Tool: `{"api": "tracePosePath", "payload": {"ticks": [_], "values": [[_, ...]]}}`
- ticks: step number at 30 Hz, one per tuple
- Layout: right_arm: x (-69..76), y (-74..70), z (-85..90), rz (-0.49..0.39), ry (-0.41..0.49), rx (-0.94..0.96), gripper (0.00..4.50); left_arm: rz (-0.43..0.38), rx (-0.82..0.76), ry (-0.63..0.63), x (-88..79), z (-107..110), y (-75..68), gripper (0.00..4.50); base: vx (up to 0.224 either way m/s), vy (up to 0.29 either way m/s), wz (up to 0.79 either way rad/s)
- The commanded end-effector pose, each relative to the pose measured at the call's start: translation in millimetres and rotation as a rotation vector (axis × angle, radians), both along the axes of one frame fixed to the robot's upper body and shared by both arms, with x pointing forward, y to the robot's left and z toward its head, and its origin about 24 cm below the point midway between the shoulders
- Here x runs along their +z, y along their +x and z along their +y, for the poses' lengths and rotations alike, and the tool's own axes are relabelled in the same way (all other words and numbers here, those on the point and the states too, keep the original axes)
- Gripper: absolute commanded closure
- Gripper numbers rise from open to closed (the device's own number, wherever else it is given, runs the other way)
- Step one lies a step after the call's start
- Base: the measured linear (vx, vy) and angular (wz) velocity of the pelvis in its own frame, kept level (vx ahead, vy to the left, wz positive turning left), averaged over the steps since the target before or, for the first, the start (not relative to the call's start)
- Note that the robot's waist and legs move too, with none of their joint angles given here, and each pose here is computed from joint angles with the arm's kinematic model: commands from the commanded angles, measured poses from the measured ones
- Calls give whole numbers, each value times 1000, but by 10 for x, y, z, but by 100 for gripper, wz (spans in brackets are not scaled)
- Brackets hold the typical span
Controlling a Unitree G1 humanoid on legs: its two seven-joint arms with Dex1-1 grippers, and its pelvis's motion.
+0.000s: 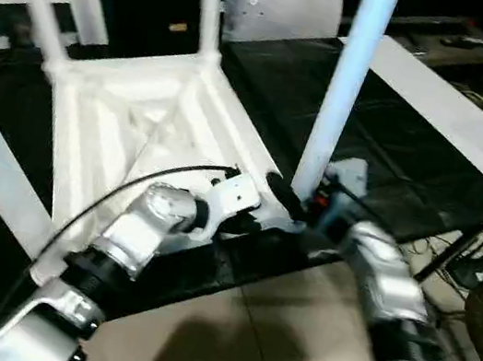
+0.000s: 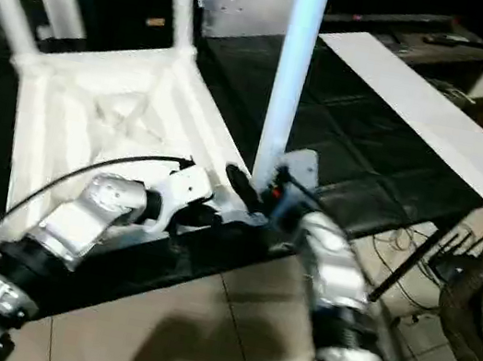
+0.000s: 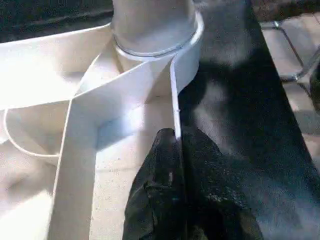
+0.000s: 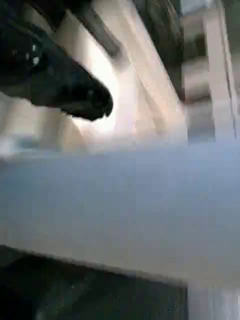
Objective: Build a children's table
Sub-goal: Rotate leg to tighten
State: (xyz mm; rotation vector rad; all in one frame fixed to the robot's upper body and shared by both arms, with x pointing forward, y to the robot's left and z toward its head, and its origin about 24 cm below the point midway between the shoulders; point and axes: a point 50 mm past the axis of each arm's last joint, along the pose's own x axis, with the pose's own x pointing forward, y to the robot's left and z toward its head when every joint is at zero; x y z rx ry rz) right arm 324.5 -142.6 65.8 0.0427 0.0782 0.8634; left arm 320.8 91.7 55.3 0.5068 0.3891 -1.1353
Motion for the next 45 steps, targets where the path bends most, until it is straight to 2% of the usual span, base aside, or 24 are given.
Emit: {"api": "tracePosePath", "payload": {"ticks": [1,4,7,11,13,17,22,25,33,38,42,45], "values": [[75,-68,-50,-12,-10,131,14,20,-78,68,-61,84,-31,450,0,0,0],[115,-96,-153,-10,-68,225,1,41,-230,117,-60,155,-93,450,0,0,0],[129,-139,-179,-5,-124,328,1,61,-345,157,-65,208,-155,450,0,0,0],[138,-164,-199,16,-153,411,1,69,-439,190,-66,246,-198,450,0,0,0],[133,-191,-196,57,-160,518,1,86,-522,229,-73,285,-235,450,0,0,0],[110,-233,-169,90,-184,640,38,97,-579,262,-71,322,-253,450,0,0,0],[74,-290,-95,143,-175,762,91,100,-603,266,-51,329,-254,450,0,0,0],[58,-302,-58,163,-167,801,105,106,-616,260,-49,325,-262,450,0,0,0],[24,-300,-36,206,-141,842,166,121,-630,255,-66,341,-273,450,0,0,0],[29,-295,-19,208,-110,831,205,141,-614,236,-70,359,-281,450,0,0,0],[26,-261,9,182,-79,736,239,173,-542,159,-48,346,-291,450,0,0,0],[11,-224,36,176,-81,651,245,188,-490,123,-44,334,-291,450,0,0,0]]}}
